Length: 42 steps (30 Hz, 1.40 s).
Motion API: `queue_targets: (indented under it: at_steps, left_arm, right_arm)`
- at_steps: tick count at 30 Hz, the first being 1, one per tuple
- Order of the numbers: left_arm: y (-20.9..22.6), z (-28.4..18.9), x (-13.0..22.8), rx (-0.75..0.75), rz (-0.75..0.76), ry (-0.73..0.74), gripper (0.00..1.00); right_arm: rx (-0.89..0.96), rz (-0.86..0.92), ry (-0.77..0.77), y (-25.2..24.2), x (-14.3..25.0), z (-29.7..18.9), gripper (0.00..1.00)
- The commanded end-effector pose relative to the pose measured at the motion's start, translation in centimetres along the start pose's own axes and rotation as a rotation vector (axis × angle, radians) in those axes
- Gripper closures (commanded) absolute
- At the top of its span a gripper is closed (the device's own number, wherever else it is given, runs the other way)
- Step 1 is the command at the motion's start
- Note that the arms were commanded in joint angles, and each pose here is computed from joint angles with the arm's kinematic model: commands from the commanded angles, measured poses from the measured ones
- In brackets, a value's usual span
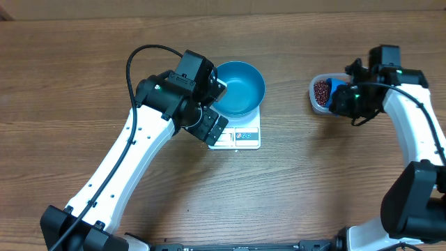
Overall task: Scoop item into bowl and weigh 150g on scale
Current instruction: 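Drag the scoop through the beans and lift it out, right gripper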
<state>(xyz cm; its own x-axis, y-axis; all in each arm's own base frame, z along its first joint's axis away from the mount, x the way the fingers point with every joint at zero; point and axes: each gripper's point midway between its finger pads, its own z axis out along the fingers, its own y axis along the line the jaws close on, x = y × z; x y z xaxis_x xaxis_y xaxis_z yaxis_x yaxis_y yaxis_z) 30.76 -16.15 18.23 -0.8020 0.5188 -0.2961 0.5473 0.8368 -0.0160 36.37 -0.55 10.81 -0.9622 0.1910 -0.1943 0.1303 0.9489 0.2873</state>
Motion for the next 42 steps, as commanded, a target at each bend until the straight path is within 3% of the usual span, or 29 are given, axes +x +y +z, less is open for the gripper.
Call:
queue_targets:
  at_steps: [1, 16, 42]
  left_arm:
    - [-0.3, -0.7, -0.3, 0.0, 0.001, -0.023, 0.0]
    - [-0.3, -0.7, -0.3, 0.0, 0.001, -0.023, 0.0]
    - [-0.3, -0.7, -0.3, 0.0, 0.001, -0.023, 0.0]
  right_arm:
    - [-0.104, 0.035, 0.017, 0.5, 0.4, 0.0, 0.96]
    - [-0.161, 0.132, 0.015, -1.6, 0.5, -0.8, 0.96]
    - [-0.347, 0.185, 0.013, -1.0, -0.1, -0.7, 0.96]
